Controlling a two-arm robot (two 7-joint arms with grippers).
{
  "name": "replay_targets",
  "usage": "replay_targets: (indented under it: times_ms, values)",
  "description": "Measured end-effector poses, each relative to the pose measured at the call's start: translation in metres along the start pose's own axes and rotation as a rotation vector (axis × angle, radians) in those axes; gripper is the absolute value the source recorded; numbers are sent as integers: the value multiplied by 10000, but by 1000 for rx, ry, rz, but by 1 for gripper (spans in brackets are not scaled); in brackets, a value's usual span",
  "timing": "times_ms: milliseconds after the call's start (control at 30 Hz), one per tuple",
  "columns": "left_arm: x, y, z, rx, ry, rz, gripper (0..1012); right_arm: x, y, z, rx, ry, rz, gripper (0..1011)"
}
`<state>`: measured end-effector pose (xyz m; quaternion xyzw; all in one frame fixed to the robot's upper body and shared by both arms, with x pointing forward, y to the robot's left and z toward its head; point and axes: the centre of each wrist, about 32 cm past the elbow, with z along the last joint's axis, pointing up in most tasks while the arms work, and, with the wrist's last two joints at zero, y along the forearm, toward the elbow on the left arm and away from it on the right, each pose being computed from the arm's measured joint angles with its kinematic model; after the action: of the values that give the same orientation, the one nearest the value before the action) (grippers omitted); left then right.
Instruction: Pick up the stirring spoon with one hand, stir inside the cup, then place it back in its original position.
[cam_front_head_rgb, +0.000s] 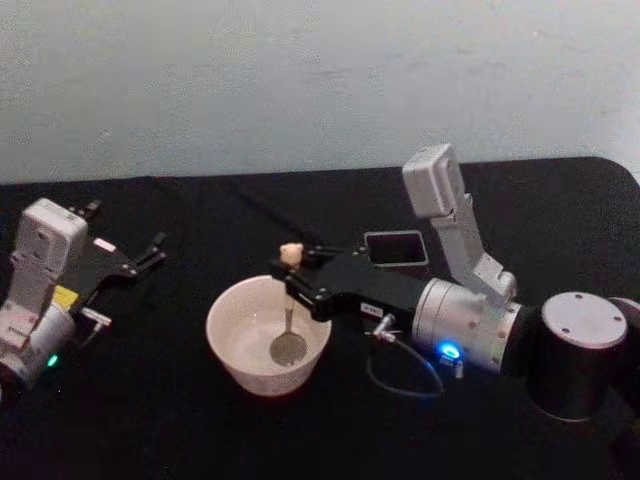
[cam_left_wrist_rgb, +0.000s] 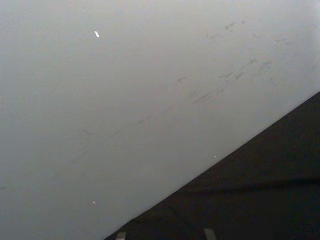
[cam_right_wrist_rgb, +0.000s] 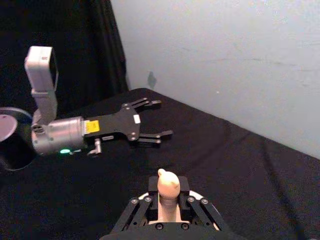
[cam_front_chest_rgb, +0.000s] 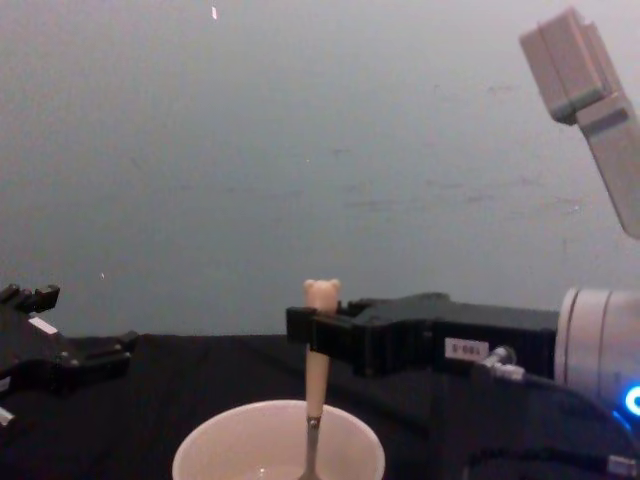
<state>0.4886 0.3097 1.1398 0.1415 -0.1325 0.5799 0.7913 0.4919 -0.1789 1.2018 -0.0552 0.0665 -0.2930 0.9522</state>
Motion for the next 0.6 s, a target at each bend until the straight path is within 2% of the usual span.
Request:
replay_targets:
  times_ms: [233, 600]
  values:
    - [0, 0, 0, 0, 0, 0, 1001, -63, 85, -5, 0, 2, 31, 226]
    - [0, 0, 0, 0, 0, 0, 1001, -103, 352, 32, 18, 11, 32, 226]
